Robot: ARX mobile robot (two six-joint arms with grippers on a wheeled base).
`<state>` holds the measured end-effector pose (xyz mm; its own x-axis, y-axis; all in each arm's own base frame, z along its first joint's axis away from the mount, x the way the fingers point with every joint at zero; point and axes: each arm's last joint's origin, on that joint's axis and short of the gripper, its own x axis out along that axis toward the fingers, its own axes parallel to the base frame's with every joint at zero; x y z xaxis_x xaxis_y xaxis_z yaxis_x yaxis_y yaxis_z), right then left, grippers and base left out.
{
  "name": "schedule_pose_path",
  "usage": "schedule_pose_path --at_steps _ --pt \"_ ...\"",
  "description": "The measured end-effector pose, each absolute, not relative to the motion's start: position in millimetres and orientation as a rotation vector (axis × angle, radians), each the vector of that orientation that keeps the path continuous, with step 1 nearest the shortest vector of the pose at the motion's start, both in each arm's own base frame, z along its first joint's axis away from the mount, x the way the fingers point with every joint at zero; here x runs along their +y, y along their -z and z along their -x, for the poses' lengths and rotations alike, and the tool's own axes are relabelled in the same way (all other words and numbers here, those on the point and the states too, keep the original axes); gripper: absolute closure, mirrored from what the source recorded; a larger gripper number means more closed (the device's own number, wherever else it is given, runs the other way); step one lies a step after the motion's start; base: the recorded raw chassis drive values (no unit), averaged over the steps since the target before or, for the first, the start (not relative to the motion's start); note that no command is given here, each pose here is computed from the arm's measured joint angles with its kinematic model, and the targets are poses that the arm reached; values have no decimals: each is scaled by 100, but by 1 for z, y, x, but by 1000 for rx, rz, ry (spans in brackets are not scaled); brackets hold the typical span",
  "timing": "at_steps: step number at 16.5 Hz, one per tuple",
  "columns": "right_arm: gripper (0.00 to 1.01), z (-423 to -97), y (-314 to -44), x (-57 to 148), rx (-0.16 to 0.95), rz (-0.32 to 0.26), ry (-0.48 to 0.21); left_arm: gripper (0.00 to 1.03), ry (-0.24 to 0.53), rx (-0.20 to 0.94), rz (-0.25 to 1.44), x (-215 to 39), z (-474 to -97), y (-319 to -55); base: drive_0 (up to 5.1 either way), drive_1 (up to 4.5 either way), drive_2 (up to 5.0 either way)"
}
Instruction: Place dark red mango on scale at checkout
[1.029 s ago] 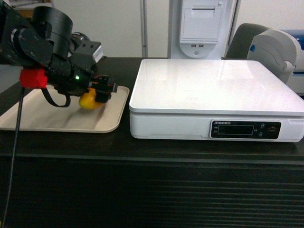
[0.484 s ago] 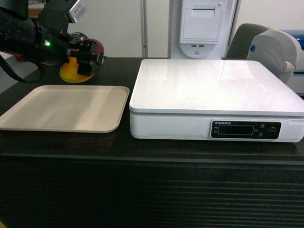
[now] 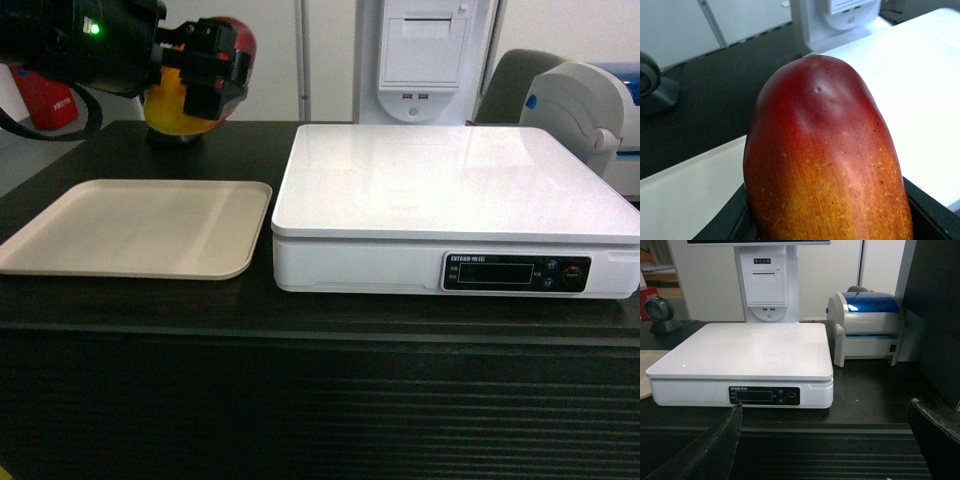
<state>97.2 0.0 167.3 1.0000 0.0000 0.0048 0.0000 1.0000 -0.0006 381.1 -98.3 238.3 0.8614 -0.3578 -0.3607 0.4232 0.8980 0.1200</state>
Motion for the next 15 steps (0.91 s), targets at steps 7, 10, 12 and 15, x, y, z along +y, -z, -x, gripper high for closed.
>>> schedule_pose_path --at_steps 7,10,12,15 --pt "3 -97 -167 0 -5 1 0 41 657 357 -149 -187 -361 -233 0 0 0" --pt "3 -97 -167 0 -4 1 0 41 721 379 -124 -221 -375 -232 0 0 0" --pt "3 -97 -167 0 -5 1 0 41 738 425 -110 -241 -390 -226 0 0 0" --pt "3 -97 -167 0 -5 1 0 41 714 500 -88 -263 -415 -211 0 0 0"
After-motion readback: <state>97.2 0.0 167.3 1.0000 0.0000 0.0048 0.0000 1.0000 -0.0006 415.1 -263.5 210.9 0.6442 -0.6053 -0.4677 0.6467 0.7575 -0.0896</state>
